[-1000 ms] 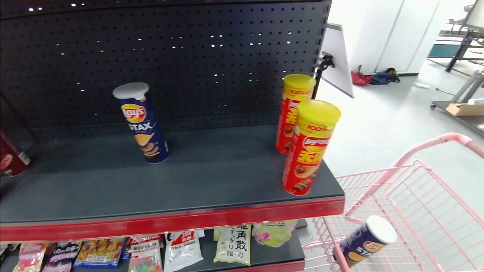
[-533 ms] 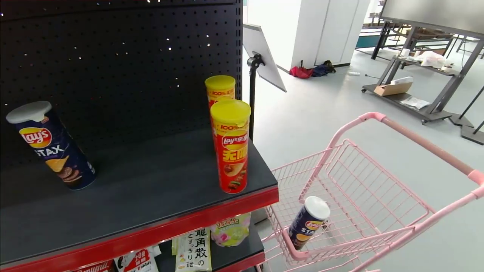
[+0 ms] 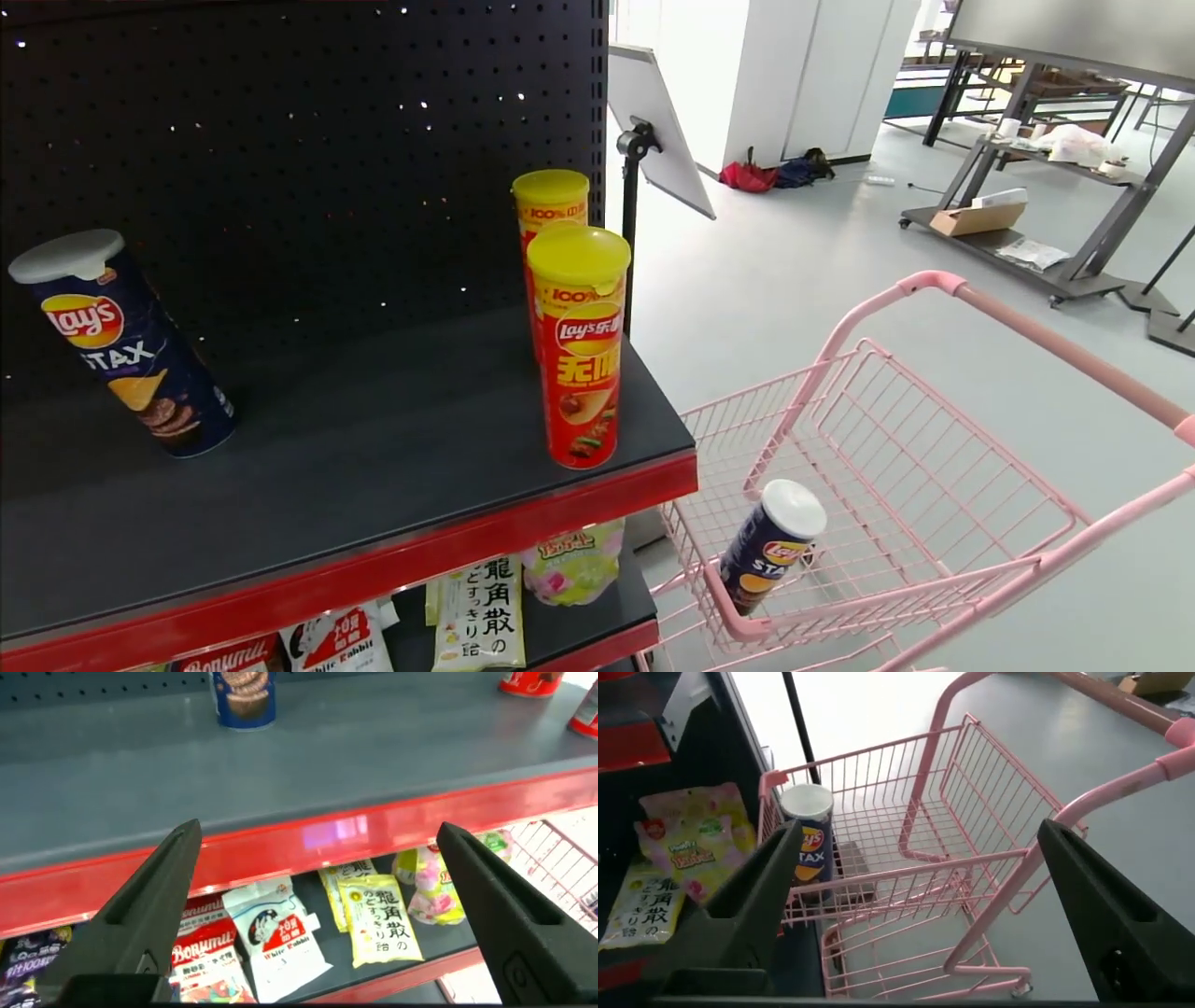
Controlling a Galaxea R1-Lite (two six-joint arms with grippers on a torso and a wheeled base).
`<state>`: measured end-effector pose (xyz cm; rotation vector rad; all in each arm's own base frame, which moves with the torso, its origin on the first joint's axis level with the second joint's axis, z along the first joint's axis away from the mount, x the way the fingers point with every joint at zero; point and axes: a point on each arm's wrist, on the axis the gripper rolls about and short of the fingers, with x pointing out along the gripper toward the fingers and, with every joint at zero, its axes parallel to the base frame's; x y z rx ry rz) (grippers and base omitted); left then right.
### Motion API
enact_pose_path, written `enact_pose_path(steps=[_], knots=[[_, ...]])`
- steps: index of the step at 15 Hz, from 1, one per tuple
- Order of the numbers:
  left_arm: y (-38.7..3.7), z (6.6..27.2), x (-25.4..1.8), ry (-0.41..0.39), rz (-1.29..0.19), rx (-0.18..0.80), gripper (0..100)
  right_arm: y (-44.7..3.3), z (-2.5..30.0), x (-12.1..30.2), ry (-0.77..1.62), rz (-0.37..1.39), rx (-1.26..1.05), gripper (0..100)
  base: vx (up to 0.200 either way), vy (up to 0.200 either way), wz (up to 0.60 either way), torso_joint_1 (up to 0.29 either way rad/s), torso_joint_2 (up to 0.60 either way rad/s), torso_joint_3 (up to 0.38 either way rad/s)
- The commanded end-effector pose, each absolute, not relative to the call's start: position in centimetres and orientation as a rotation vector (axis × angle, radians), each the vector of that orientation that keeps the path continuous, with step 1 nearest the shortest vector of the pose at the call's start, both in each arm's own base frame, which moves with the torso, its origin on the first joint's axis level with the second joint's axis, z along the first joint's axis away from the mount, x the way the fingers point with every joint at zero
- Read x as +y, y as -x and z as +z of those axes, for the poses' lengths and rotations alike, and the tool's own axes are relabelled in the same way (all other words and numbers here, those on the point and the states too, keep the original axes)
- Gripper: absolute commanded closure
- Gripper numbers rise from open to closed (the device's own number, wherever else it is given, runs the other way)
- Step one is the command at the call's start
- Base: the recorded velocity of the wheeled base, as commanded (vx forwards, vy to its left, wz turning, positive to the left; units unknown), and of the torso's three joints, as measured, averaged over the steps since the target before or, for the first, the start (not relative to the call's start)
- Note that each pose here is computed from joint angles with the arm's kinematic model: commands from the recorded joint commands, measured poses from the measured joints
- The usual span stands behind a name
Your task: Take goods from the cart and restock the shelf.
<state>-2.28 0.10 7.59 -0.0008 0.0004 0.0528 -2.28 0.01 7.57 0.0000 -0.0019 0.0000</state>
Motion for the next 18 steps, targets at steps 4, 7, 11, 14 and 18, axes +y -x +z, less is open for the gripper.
enact_pose_path(steps=[4, 7, 11, 14, 18], knots=[[2.28, 7.59, 0.1, 0.002, 0.054, 0.0, 0, 2.28, 7.58, 0.01, 0.0, 0.0, -0.003, 0, 0.0, 0.0, 0.0, -0.144, 0.37, 0.224], [2.28, 7.59, 0.1, 0.002, 0.054, 0.0, 0, 2.28, 7.58, 0.01, 0.002, 0.0, -0.003, 0, 0.0, 0.0, 0.0, -0.15, 0.39, 0.24], [2.28, 7.58, 0.1, 0.001, 0.054, 0.001, 0, 2.27, 7.57, 0.01, 0.002, 0.0, 0.0, 0, 0.0, 0.0, 0.0, -0.189, 0.53, 0.334], [2.28, 7.59, 0.1, 0.002, 0.054, 0.0, 0, 2.28, 7.58, 0.01, 0.0, 0.0, -0.003, 0, 0.0, 0.0, 0.0, -0.181, 0.54, 0.36], [2.28, 7.59, 0.1, 0.002, 0.054, 0.0, 0, 2.2, 7.59, 0.01, 0.002, 0.003, 0.009, 0, 0.0, 0.0, 0.0, -0.062, 0.2, 0.14]])
